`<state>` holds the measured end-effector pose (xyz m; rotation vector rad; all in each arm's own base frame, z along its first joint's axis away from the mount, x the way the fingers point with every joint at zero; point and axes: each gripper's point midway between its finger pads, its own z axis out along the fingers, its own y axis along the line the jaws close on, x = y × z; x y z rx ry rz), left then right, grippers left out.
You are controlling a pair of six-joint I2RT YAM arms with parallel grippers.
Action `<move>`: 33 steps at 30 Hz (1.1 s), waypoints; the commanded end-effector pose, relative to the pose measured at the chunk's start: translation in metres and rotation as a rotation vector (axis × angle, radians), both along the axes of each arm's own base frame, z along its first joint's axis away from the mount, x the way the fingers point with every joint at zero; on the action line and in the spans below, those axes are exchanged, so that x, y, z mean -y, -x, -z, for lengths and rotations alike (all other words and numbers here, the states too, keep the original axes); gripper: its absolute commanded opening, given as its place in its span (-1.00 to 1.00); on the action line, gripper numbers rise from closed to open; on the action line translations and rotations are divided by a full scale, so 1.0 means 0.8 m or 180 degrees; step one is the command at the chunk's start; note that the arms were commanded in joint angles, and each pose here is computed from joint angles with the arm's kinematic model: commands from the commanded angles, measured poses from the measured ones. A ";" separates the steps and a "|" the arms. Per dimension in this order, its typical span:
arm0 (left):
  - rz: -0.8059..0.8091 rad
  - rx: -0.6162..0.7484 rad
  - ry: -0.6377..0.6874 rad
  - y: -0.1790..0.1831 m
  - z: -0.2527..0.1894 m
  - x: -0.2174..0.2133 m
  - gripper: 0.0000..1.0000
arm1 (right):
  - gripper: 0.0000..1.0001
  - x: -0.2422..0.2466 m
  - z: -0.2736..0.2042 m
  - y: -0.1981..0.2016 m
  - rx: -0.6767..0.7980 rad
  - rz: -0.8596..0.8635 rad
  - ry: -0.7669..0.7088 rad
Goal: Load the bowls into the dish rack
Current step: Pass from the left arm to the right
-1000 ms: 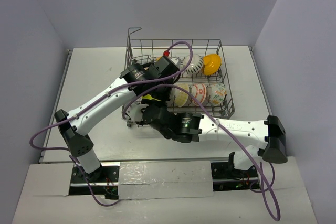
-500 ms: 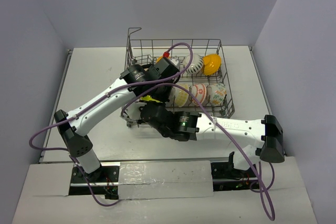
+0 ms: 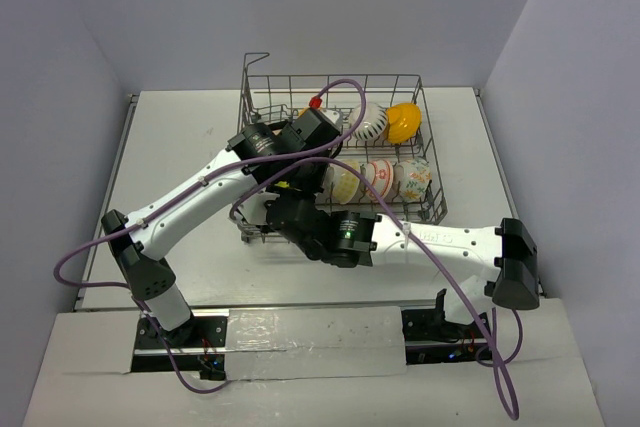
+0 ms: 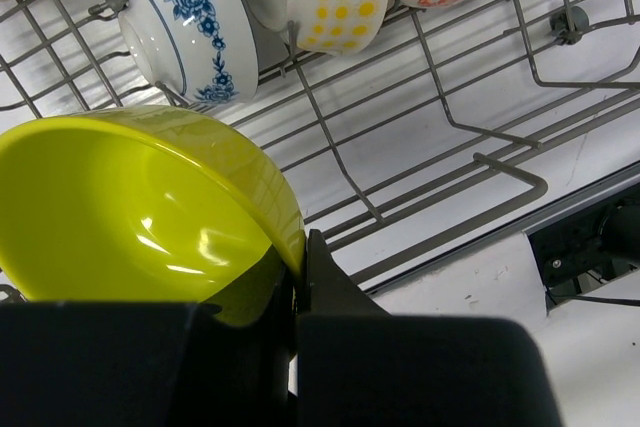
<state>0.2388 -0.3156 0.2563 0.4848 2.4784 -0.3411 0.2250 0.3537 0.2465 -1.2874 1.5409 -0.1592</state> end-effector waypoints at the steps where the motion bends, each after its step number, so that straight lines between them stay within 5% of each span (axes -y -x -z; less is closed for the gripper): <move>1: 0.0104 0.0020 0.0034 0.025 -0.024 -0.011 -1.00 | -0.11 0.009 -0.019 -0.026 0.0090 0.0288 -0.0097; 8: 0.0073 0.0064 -0.0023 0.020 -0.025 -0.013 -1.00 | -0.61 0.009 -0.016 -0.027 0.0092 0.0322 -0.0071; 18: 0.0207 -0.0047 -0.0014 0.026 -0.011 -0.003 -1.00 | -1.00 0.005 -0.012 -0.031 0.0098 0.0340 -0.0005; 25: 0.0284 -0.0095 -0.0021 0.027 -0.005 0.003 -0.99 | -1.00 -0.005 -0.009 -0.033 0.0041 0.0321 0.0032; 33: 0.0345 -0.0092 0.0043 0.025 -0.008 0.014 -0.74 | -1.00 -0.010 -0.010 -0.032 -0.0008 0.0287 0.0028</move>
